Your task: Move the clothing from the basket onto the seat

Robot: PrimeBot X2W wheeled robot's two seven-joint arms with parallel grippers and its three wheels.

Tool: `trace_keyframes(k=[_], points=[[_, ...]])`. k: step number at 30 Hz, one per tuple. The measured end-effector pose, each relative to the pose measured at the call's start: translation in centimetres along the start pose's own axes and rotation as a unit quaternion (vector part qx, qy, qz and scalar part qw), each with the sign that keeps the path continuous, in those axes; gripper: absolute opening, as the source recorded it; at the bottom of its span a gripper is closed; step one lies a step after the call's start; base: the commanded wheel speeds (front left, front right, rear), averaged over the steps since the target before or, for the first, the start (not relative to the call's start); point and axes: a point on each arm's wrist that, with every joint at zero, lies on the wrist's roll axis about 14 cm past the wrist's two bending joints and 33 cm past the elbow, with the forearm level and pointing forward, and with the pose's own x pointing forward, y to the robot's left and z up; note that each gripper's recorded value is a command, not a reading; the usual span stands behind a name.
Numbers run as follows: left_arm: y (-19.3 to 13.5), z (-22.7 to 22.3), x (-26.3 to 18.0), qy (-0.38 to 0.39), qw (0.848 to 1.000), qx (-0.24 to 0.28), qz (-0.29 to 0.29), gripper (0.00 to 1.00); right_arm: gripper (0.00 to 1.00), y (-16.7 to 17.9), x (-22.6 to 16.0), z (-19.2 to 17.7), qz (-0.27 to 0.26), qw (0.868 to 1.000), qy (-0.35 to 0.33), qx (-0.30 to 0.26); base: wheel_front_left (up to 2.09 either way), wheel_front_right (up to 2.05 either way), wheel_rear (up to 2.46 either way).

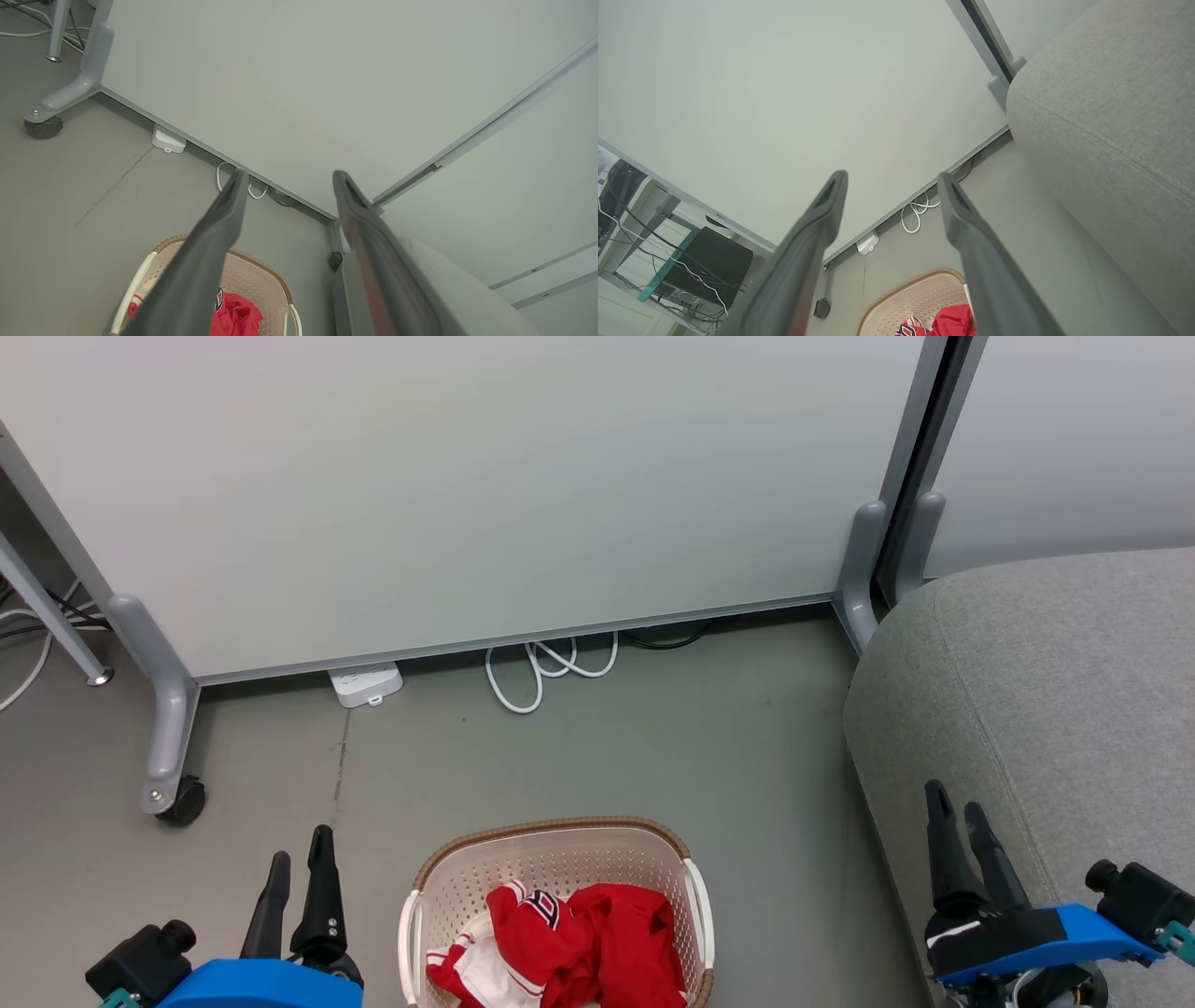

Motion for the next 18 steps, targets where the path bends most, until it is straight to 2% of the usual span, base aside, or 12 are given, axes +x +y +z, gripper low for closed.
trace_keyframes(k=[18], points=[[-1.3, 0.4, 0.0, -0.019, 0.993, 0.111, -0.024, 1.00, 1.00, 0.9, 0.0, 0.1, 0.018, 0.994, -0.001, -0.106, 0.00, 0.00, 0.00]])
